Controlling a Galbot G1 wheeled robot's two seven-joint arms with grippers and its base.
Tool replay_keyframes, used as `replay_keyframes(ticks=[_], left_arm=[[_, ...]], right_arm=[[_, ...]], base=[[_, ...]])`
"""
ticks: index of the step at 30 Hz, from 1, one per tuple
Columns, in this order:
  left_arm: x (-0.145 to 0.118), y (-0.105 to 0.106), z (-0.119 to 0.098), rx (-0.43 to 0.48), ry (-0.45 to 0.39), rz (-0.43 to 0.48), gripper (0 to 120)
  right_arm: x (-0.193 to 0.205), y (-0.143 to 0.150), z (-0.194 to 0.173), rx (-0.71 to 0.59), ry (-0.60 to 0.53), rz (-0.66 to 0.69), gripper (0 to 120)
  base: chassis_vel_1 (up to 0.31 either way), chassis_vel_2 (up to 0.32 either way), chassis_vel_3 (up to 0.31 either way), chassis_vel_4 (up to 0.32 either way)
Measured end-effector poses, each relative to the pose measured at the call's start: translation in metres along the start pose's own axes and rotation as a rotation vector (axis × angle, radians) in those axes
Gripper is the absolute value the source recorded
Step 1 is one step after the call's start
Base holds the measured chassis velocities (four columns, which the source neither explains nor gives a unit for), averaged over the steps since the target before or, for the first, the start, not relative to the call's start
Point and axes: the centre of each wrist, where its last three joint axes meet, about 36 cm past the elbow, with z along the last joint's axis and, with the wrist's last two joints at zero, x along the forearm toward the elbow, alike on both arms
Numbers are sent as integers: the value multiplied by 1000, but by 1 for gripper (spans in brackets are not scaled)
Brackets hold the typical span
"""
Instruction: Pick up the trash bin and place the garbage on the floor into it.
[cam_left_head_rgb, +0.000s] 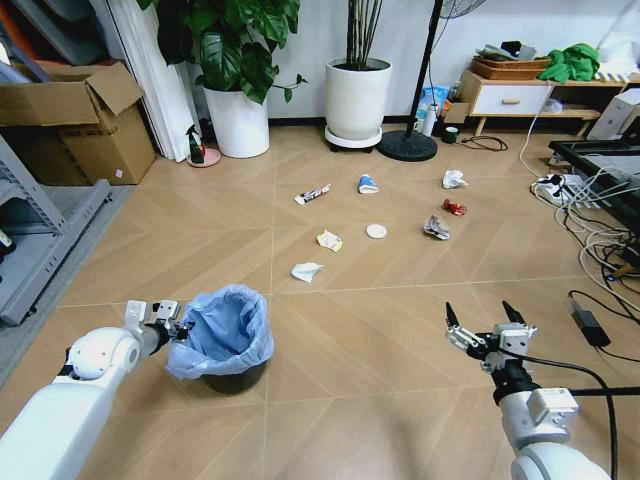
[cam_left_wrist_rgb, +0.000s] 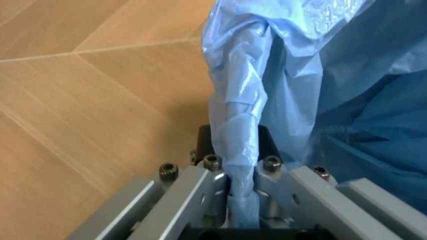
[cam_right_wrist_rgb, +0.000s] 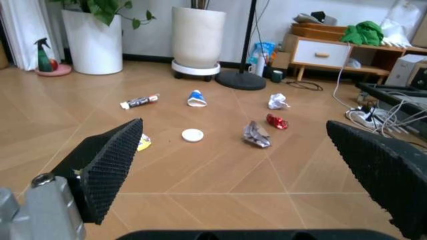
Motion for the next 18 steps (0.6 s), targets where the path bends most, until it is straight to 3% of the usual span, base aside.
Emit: replay_keyframes(ticks=[6, 13, 18], left_arm=[[32, -11, -13, 69, -109, -5, 0], [78, -29, -19, 16, -174, -59, 0], [93, -43, -11, -21, -178, -81, 0]], right_arm=[[-4, -2, -3, -7, 0, 3, 100], [-5, -2, -8, -13, -2, 3, 100], [-6, -2, -11, -15, -1, 0, 100]], base=[[0, 0, 0, 0], [0, 0, 0, 0], [0, 0, 0, 0]])
